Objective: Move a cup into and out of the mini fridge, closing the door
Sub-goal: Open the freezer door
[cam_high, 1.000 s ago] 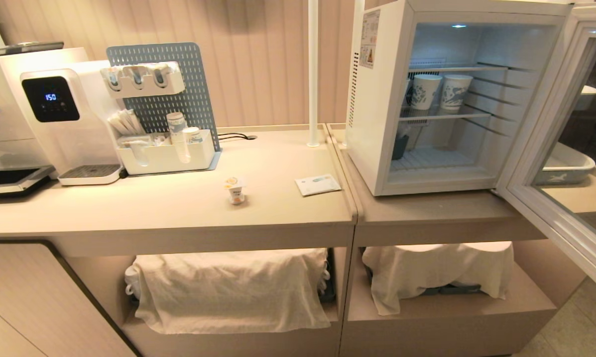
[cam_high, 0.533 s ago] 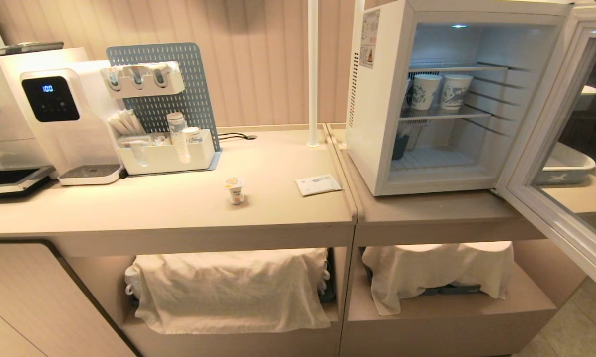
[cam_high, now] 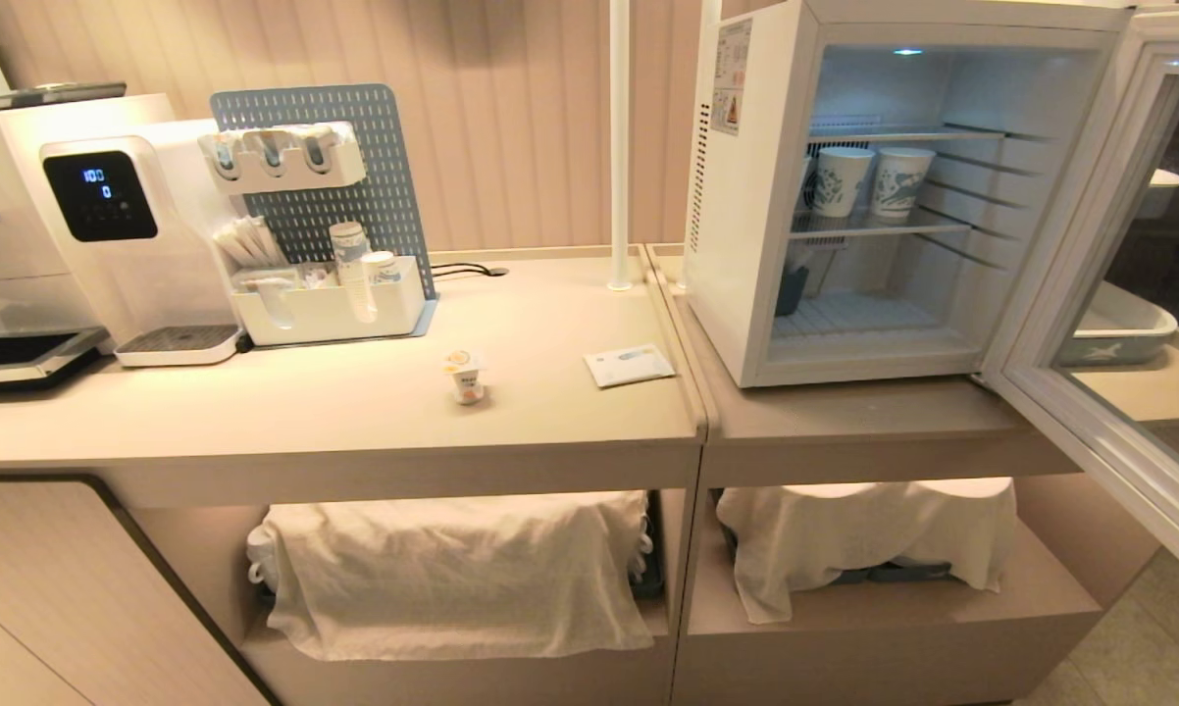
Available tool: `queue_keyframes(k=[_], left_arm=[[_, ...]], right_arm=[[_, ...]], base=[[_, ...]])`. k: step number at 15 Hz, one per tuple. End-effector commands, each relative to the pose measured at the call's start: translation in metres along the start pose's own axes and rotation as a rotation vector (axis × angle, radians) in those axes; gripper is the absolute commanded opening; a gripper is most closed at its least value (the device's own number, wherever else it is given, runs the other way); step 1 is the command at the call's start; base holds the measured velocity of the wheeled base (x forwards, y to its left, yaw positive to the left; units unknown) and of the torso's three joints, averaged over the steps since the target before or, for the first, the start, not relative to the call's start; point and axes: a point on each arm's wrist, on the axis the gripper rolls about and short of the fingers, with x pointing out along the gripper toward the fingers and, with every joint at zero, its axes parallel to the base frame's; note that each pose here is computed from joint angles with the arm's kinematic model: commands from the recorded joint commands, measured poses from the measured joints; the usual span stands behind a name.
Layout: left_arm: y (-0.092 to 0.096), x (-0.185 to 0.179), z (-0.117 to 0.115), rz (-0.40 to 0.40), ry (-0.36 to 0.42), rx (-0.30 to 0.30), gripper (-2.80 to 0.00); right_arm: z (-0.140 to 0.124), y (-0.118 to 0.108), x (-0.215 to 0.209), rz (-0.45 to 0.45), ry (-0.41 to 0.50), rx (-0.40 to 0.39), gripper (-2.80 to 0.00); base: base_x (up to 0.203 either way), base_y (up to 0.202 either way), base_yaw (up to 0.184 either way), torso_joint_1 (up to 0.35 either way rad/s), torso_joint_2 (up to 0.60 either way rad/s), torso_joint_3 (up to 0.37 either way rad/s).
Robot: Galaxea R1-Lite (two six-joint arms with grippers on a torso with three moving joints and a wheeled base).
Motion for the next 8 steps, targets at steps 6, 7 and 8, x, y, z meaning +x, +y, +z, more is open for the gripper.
queue_keyframes(k=[6, 7, 8], left_arm=[[0.0000, 0.0001, 0.0000, 0.000, 0.001, -0.001, -2.80], [0.0000, 0.0001, 0.0000, -0.002, 0.001, -0.001, -2.80], [0.0000, 0.0001, 0.0000, -0.002, 0.001, -0.001, -2.80]], right_arm=[[-0.0026, 0.0001, 0.0005, 0.001, 0.007, -0.001, -2.80], [-0.0026, 0.0001, 0.0005, 0.001, 0.007, -0.001, -2.80], [-0.0026, 0.0001, 0.0005, 0.001, 0.007, -0.001, -2.80]], base=[[0.000, 0.000, 0.000, 0.000, 0.00, 0.000], [0.000, 0.000, 0.000, 0.000, 0.00, 0.000], [0.000, 0.000, 0.000, 0.000, 0.00, 0.000]])
